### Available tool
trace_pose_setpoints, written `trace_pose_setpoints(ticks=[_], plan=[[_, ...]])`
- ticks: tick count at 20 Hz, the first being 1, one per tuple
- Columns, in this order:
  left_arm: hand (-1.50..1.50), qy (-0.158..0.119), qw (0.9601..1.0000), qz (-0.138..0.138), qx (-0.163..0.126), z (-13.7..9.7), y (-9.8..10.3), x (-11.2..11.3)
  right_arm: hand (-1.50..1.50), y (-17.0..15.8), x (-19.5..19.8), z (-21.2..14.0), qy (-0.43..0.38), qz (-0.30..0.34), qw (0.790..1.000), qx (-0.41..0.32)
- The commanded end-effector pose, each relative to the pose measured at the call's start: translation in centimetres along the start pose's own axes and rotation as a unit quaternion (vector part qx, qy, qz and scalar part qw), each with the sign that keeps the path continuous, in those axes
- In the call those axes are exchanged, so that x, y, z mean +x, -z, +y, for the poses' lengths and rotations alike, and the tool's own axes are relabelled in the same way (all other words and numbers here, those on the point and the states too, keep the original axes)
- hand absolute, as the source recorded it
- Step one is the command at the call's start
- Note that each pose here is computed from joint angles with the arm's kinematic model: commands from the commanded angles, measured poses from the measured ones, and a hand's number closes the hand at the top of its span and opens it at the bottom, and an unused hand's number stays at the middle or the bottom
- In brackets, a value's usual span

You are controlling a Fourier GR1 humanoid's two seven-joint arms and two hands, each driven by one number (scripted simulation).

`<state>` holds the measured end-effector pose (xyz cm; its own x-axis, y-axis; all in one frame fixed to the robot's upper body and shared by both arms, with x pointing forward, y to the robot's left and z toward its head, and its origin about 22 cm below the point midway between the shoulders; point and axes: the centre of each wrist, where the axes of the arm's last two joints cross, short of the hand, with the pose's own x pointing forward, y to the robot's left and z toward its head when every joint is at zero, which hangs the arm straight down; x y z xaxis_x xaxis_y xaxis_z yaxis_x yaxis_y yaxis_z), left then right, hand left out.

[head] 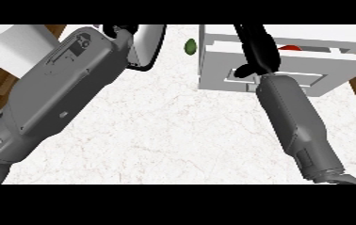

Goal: Pick up the can, place it into the drawer and close the drawer

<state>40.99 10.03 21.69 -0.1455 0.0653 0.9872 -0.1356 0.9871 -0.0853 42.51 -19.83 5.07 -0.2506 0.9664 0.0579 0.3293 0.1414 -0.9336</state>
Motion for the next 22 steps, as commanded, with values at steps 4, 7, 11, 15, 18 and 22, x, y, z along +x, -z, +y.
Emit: trace_pose_setpoints(ticks=[4, 7, 11, 15, 18, 22], plan=[[-1.5, -0.008, 0.9999, 0.003, -0.01, 0.4, -0.7, 2.0, -1.5, 1.7, 0.2, 0.3, -0.012, 0.027, 1.0, -0.009], [-1.5, 0.003, 0.9999, -0.009, -0.006, 1.3, -0.5, 1.6, -1.5, 2.9, -0.3, -0.8, -0.007, 0.035, 0.999, -0.041], [-1.5, 0.005, 0.9999, -0.006, -0.01, 2.0, -1.1, 0.5, -1.5, 3.9, -0.6, -1.7, -0.023, 0.037, 0.998, -0.053], [-1.5, -0.001, 1.0, -0.007, -0.006, 1.5, -1.3, 2.2, -1.5, 5.1, -0.7, -3.0, -0.027, 0.047, 0.997, -0.061], [-1.5, -0.001, 0.9998, -0.011, -0.019, 0.9, -1.8, 2.2, -1.5, 6.5, -0.5, -4.7, -0.035, 0.055, 0.996, -0.061], [-1.5, -0.002, 0.9997, 0.002, -0.024, 2.3, -2.4, 1.3, -1.5, 7.1, -0.2, -5.2, -0.025, 0.052, 0.997, -0.051]])
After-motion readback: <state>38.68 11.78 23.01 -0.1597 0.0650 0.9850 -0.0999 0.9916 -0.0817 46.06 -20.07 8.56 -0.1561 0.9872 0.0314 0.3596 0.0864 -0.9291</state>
